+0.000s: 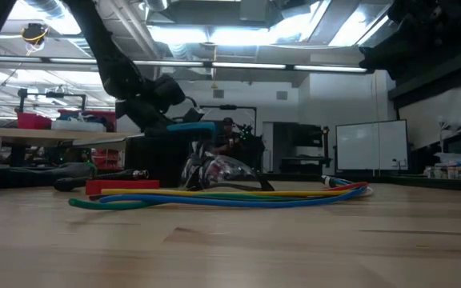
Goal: Coil cords
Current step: Coil the red wire on the spool
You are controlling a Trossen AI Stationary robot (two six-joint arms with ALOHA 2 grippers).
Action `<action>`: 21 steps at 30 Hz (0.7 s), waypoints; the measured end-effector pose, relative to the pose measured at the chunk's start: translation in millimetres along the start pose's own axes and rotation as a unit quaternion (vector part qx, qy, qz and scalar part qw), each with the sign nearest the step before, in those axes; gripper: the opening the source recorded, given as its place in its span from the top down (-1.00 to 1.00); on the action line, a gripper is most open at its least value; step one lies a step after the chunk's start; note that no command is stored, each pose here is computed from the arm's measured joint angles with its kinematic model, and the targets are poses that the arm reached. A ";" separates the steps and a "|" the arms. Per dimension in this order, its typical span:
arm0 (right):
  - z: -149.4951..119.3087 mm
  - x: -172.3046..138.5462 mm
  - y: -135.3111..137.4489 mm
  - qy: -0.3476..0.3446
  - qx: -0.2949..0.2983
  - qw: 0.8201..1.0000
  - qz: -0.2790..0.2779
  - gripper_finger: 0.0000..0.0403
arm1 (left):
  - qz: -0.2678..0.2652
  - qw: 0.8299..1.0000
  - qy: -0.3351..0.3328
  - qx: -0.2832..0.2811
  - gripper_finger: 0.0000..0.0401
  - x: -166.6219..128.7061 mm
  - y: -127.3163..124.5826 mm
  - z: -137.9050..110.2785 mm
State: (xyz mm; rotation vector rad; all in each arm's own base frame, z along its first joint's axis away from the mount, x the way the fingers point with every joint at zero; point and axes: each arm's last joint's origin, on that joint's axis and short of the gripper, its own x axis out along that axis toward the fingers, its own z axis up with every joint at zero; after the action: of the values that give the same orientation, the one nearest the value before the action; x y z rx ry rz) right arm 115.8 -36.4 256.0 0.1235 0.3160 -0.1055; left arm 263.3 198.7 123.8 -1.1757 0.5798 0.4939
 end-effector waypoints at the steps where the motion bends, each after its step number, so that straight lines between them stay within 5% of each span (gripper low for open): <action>1: 0.0 0.0 0.0 0.000 0.000 1.000 0.000 0.34 | 0.002 1.000 0.002 -0.002 1.00 1.7 1.6 -0.3; 21: -0.2 0.0 0.0 0.001 0.000 1.000 0.000 0.34 | 0.024 0.999 0.002 -0.030 0.98 0.8 19.5 6.6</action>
State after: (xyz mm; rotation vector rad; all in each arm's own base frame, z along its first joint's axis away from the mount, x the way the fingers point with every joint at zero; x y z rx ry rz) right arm 115.8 -36.3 255.8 0.1242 0.3182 -0.1054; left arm 252.6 211.0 111.3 -1.2223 0.6003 0.5539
